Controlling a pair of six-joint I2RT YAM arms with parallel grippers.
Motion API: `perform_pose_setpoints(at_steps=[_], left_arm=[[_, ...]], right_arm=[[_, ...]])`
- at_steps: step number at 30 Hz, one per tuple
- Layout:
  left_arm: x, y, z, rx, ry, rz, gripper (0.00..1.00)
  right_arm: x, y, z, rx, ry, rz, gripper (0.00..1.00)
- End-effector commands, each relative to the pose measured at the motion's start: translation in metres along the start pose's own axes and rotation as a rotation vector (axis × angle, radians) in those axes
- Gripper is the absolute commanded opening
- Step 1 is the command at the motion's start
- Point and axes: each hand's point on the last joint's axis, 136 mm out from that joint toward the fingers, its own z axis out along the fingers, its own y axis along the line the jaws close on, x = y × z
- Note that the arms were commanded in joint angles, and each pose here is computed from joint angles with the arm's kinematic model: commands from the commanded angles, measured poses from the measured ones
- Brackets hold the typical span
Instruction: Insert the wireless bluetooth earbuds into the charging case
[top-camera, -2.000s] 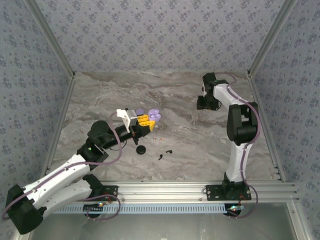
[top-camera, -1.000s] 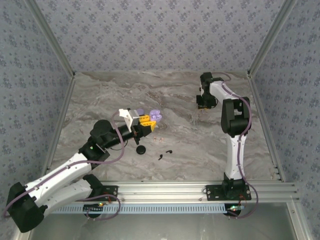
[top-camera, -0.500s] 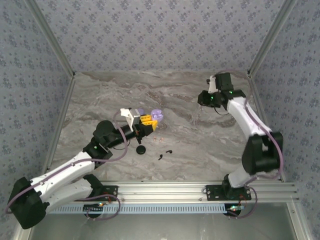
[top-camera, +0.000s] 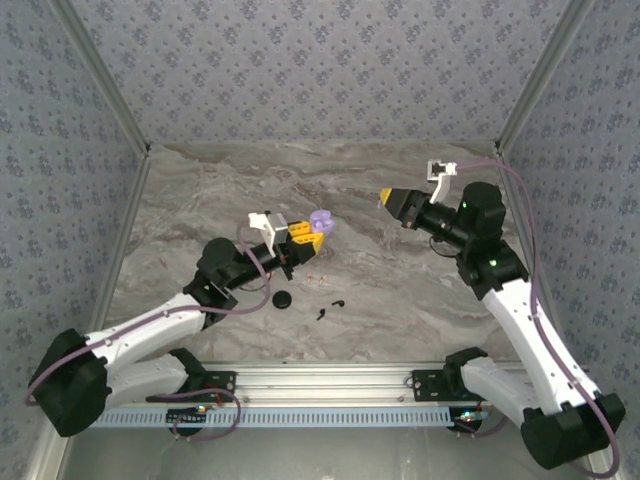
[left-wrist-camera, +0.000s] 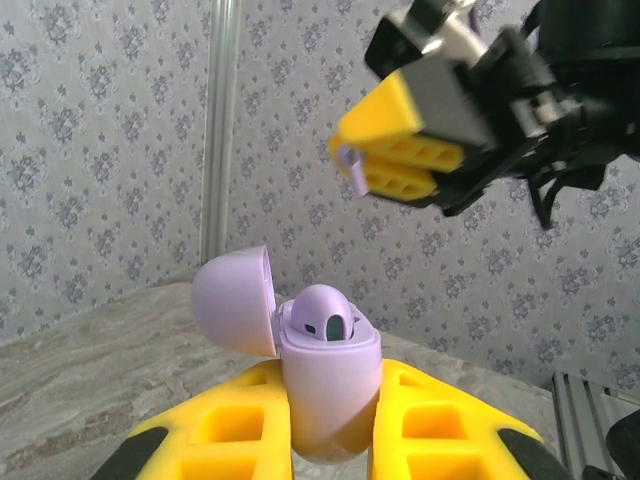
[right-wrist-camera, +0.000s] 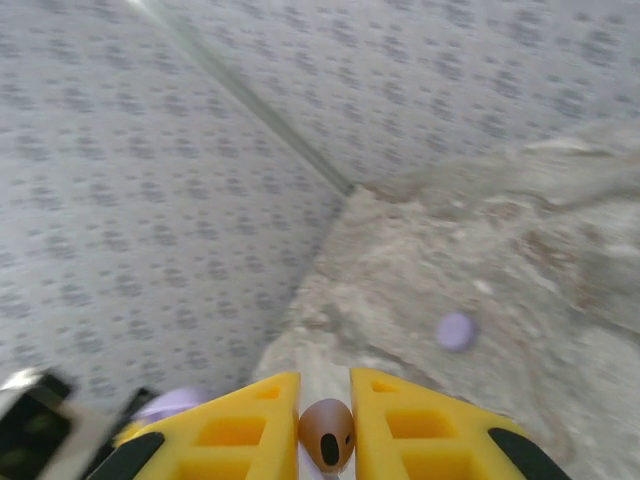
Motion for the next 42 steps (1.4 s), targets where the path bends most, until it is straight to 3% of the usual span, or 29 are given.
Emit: perform_pose_setpoints(at_steps=[1, 7, 28, 42], left_arm=[[-0.028, -0.01, 0.004, 0.053, -0.108, 0.06, 0.0], [-0.024, -0.019, 0.014, 0.103, -0.104, 0.043, 0.0], [-0.036, -0.036, 0.023, 0.174, -0.124, 0.055, 0.0], [-0.035, -0.037, 0.026, 0.174, -0.123, 0.051, 0.0]], right_arm=[[-0.004, 0.04, -0.007, -0.118, -0.043, -0.021, 0.21], [0.012, 0.071, 0.0, -0.186, -0.04, -0.072, 0.21], [0.037, 0.061, 0.028, -0.153, 0.028, -0.066, 0.21], [0.052, 0.058, 0.025, -0.141, 0.073, -0.064, 0.22]])
